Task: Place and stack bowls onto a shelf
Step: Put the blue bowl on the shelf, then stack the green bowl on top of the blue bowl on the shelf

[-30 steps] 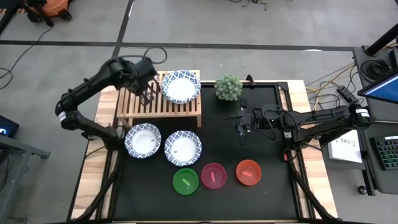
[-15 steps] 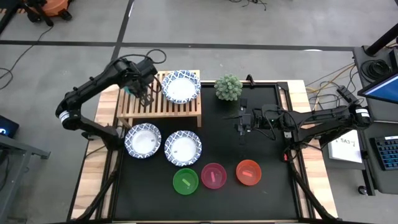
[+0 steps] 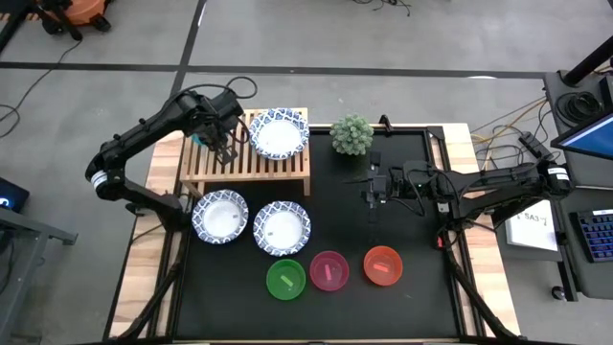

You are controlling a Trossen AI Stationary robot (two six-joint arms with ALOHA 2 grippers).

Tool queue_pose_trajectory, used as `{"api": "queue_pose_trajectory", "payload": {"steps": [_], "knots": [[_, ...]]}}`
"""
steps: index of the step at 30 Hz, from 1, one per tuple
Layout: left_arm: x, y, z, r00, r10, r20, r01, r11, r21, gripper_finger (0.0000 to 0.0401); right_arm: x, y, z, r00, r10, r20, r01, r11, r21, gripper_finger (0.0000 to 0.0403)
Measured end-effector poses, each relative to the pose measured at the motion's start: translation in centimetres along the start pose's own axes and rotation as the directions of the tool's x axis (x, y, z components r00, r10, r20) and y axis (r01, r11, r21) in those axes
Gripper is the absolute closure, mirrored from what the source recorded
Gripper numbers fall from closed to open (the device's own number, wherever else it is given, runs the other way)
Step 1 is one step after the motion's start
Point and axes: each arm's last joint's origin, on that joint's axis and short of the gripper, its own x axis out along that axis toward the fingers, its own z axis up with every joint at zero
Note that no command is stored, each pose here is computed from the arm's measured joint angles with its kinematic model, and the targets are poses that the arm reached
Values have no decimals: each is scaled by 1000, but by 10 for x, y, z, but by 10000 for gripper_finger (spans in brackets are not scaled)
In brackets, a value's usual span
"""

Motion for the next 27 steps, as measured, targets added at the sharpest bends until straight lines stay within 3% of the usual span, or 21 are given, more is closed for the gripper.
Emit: {"api": "queue_pose_trajectory", "payload": {"steps": [11,20,27], "knots": [[4,-1,-1,1000,0,-13,0,1000,4,398,0,0,0,1000,0,0,0,1000,0,335],[11,-3,-3,999,0,-42,1,1000,14,334,0,0,0,1000,0,-1,0,1000,0,335],[-6,2,-6,1000,0,-19,0,1000,-11,308,0,0,0,1000,0,-2,0,1000,0,335]]}}
